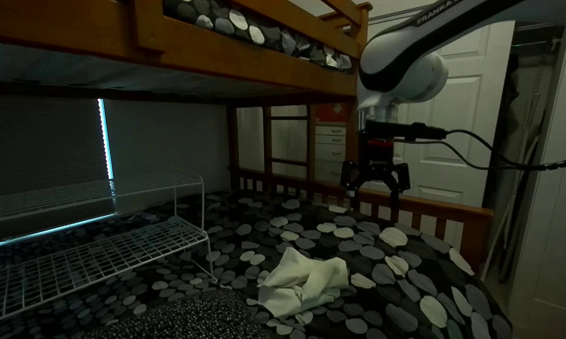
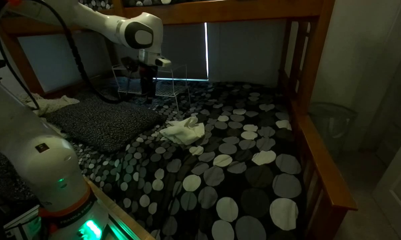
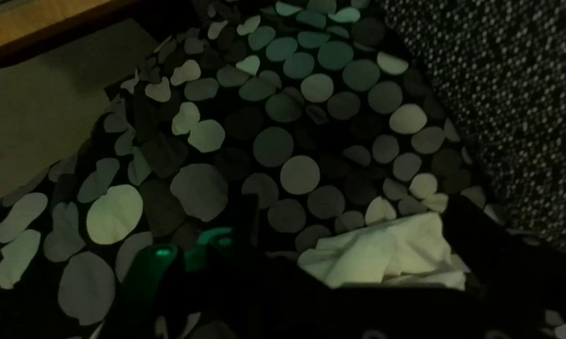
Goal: Put the white cloth on the pillow
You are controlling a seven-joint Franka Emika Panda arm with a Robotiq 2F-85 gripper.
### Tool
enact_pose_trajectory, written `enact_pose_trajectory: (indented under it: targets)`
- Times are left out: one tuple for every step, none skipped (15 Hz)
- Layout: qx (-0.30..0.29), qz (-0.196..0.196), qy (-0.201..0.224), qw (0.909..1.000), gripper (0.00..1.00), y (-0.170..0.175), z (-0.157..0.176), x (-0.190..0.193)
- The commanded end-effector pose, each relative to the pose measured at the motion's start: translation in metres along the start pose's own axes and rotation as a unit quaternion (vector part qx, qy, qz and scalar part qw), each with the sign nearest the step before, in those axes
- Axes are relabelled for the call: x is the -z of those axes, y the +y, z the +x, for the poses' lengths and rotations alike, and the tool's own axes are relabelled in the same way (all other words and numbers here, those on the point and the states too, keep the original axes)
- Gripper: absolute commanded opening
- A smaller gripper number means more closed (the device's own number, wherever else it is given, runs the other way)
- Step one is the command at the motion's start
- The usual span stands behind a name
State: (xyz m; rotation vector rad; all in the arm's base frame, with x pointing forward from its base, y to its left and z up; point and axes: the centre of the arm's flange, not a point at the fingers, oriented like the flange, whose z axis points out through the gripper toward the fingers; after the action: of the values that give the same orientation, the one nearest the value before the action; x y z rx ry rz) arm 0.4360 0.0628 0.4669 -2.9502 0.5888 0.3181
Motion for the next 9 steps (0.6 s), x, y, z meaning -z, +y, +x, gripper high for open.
enact_pose_trajectory:
  targets:
    - [-0.098, 0.029, 0.001, 0.9948, 1.00, 0.020, 0.068, -0.027]
    - [-0.127, 0.034, 0.007, 0.9913, 1.00, 0.023, 0.082, -0.035]
    - [-0.153, 0.039, 0.018, 0.9874, 1.00, 0.024, 0.096, -0.044]
    - [-0.180, 0.039, 0.024, 0.9825, 1.00, 0.023, 0.107, -0.053]
    - [-0.207, 0.042, 0.033, 0.9768, 1.00, 0.021, 0.118, -0.064]
    - [-0.234, 0.043, 0.039, 0.9706, 1.00, 0.015, 0.126, -0.074]
    - [-0.249, 0.045, 0.046, 0.9664, 1.00, 0.012, 0.132, -0.084]
    - [-0.267, 0.044, 0.057, 0.9609, 1.00, 0.006, 0.140, -0.096]
    - [-0.278, 0.043, 0.064, 0.9576, 1.00, 0.001, 0.146, -0.106]
